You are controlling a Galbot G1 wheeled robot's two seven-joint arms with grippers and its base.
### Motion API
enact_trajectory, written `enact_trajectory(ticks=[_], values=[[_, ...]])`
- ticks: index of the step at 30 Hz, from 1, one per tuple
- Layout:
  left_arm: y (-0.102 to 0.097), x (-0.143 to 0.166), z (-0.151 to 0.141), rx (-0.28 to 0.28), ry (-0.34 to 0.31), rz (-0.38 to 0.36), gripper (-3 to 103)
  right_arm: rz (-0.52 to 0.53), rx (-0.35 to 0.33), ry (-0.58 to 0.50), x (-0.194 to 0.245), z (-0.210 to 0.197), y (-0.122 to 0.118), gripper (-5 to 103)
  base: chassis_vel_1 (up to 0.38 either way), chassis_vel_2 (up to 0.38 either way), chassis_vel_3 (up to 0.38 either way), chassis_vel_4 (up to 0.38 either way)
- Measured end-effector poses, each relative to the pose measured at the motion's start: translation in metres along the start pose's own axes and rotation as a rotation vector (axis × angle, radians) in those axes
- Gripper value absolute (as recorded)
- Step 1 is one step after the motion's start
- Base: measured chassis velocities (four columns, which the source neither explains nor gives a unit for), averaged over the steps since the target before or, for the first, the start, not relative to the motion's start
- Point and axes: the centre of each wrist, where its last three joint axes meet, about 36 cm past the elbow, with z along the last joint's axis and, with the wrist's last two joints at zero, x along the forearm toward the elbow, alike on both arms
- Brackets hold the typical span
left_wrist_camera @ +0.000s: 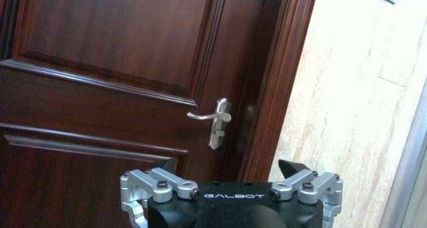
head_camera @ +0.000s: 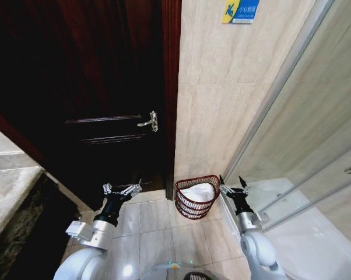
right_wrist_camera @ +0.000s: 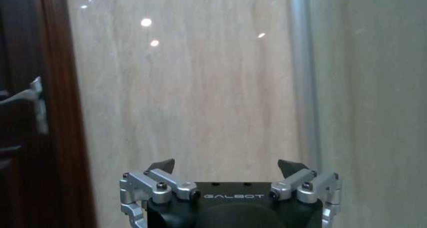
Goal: Discard the used towel into the hamper.
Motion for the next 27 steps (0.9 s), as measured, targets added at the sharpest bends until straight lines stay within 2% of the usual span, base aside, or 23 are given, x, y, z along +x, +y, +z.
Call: enact_trajectory(ticks=[3,14,20,24,27], values=[[0.0,0.0,0.0,0.0,0.0,0.0,100,0.035,0.014,-0.026,0.014,-0.013,0.005,100,0.0,0.0,0.0,0.0],[0.0,0.0,0.0,0.0,0.0,0.0,100,0.032,0.024,-0.086,0.051,-0.045,0.016,100,0.0,0.0,0.0,0.0],[0.0,0.0,0.0,0.0,0.0,0.0,100,0.012,0.079,-0.133,0.07,-0.052,0.016,100,0.0,0.0,0.0,0.0],[0.0,0.0,0.0,0.0,0.0,0.0,100,0.037,0.16,-0.2,0.083,-0.054,0.015,100,0.0,0.0,0.0,0.0],[0.0,0.0,0.0,0.0,0.0,0.0,100,0.043,0.146,-0.218,0.089,-0.062,0.019,100,0.0,0.0,0.0,0.0]])
